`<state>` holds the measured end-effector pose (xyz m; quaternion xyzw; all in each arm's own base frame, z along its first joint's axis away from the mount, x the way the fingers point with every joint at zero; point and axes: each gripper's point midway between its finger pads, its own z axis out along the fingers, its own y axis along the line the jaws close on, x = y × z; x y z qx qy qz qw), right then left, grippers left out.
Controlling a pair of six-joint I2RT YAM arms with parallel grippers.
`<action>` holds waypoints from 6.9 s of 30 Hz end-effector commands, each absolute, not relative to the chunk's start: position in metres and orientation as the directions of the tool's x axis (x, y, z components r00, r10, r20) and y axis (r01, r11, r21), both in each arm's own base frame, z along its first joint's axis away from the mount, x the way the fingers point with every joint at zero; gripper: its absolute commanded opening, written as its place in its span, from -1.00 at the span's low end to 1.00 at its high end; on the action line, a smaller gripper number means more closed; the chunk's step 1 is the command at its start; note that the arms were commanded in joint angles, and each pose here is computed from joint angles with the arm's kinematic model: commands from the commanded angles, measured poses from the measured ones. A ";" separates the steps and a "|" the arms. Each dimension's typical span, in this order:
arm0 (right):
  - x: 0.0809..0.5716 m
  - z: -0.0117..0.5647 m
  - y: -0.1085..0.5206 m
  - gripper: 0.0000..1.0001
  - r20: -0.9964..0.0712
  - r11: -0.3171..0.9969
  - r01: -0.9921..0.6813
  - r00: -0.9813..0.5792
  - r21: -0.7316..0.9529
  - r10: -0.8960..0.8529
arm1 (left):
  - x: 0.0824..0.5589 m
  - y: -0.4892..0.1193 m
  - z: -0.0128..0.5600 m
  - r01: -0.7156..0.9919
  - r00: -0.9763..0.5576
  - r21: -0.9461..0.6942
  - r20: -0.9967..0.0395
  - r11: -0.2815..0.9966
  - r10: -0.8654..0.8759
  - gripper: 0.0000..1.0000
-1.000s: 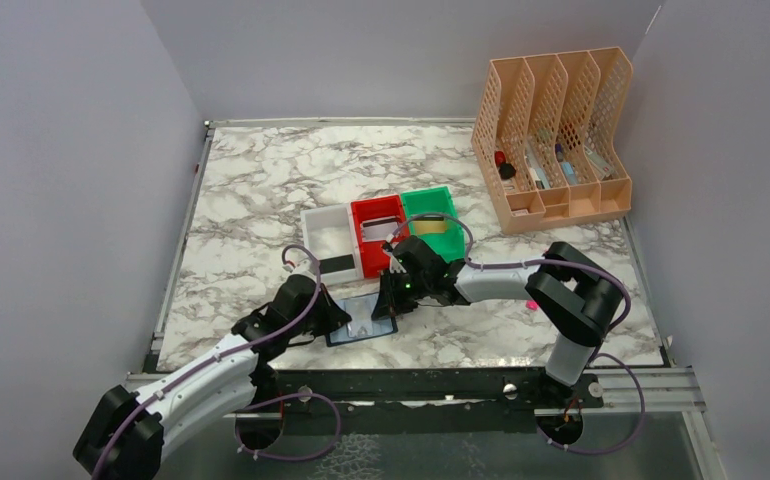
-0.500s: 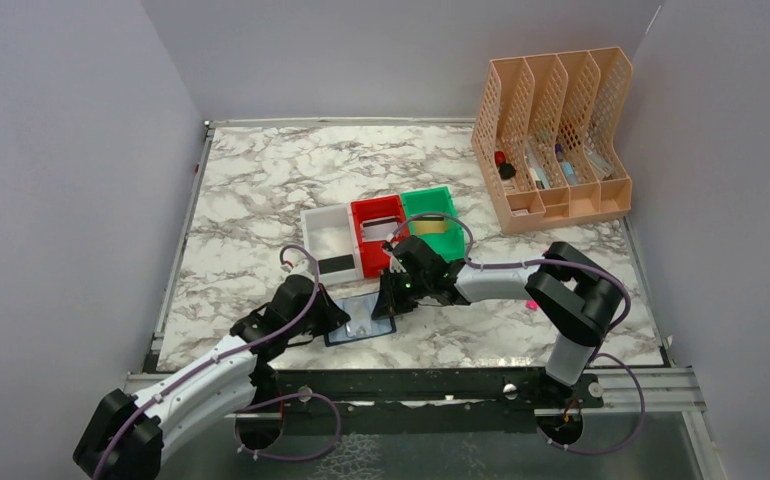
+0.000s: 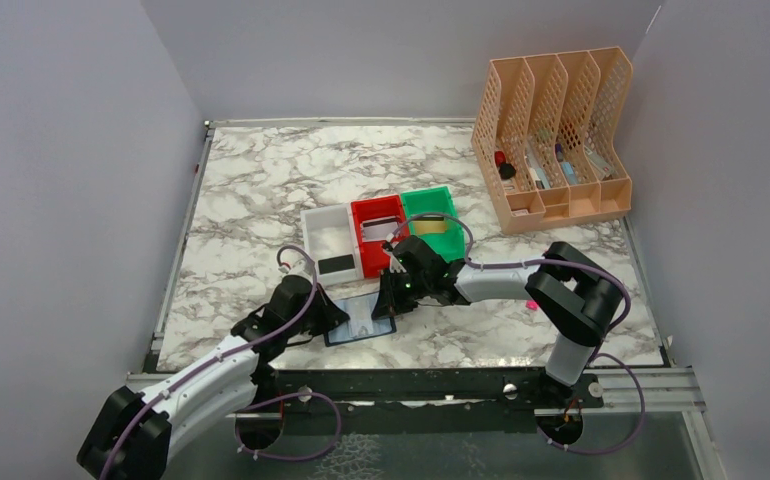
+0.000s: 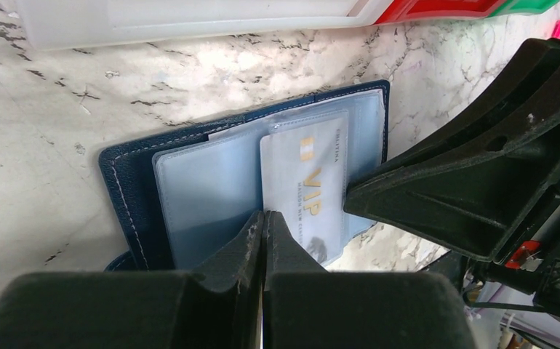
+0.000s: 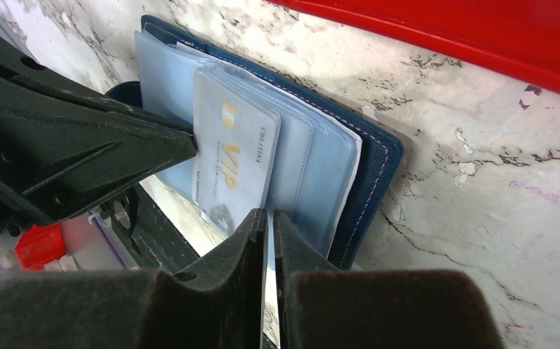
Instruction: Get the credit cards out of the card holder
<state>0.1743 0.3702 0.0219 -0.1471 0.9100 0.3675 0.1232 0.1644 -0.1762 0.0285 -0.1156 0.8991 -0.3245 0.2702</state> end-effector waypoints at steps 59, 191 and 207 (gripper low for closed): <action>0.170 0.040 0.377 -0.40 -0.331 0.634 -0.408 -0.912 0.657 -0.243 | 0.167 -0.176 0.028 -0.039 -0.819 -0.663 -0.407 0.748 -0.404 -1.00; 0.184 0.049 0.341 -0.52 -0.423 0.742 -0.420 -0.883 0.523 -0.202 | 0.171 -0.203 0.040 0.000 -0.795 -0.758 -0.396 0.652 -0.460 -1.00; 0.181 0.015 0.361 -0.48 -0.385 0.734 -0.480 -0.867 0.480 -0.315 | 0.167 -0.193 0.037 -0.012 -0.794 -0.721 -0.414 0.693 -0.445 -1.00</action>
